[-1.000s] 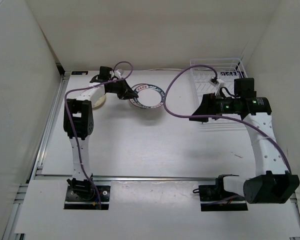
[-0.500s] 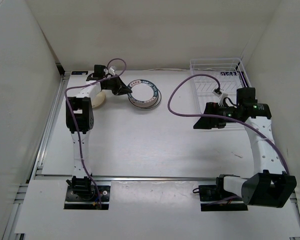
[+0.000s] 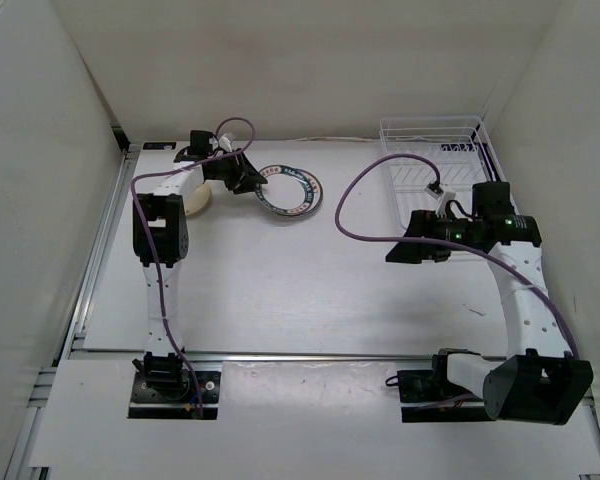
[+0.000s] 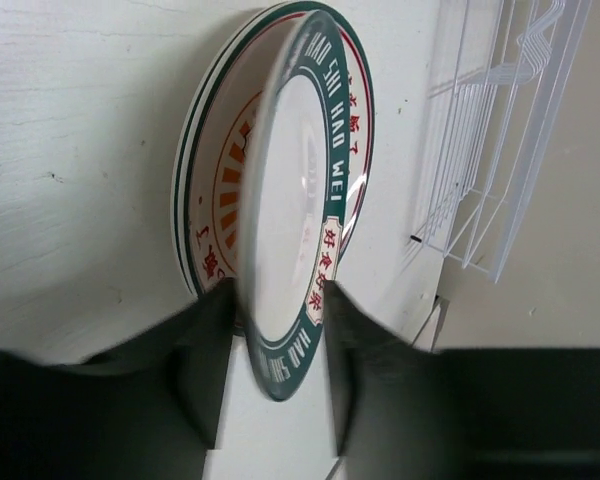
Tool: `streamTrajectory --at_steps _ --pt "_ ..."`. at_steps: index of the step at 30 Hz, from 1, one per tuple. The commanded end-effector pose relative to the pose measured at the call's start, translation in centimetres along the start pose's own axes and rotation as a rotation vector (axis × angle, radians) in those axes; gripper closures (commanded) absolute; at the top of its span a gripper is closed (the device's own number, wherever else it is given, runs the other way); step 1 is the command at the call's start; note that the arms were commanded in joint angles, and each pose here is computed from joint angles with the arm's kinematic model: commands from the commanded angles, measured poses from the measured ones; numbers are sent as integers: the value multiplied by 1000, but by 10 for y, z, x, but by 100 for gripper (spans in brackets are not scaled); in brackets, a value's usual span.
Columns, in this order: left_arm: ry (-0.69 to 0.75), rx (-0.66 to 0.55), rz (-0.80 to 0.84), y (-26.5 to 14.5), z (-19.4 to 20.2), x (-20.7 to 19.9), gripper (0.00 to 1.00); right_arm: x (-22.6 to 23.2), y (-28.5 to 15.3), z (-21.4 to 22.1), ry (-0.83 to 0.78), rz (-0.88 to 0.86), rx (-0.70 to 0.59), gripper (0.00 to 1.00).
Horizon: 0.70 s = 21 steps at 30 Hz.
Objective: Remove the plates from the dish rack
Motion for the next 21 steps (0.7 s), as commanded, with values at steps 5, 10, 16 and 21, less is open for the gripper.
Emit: streamTrajectory --at_steps 5,10,16,21 --pt "123 -66 28 -25 -2 -35 34 4 -2 -1 -35 -18 -49 4" --pt "149 -52 20 -19 6 -37 30 7 -3 1 -32 -26 -56 4" --pt "212 -39 27 -8 13 -49 22 6 -5 5 -19 -20 -74 4" --pt "222 -48 -23 -4 16 -44 22 5 -4 13 8 -17 -71 2"
Point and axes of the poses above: each gripper's point midway between its finger pads, its own y axis out along the fingers, its own x axis along the line the jaws close on, z = x × y, the point moved 10 cm from there along -y, back along the fingers, and after that the axes turned 8 degrees about -y, right-handed, at the moved point
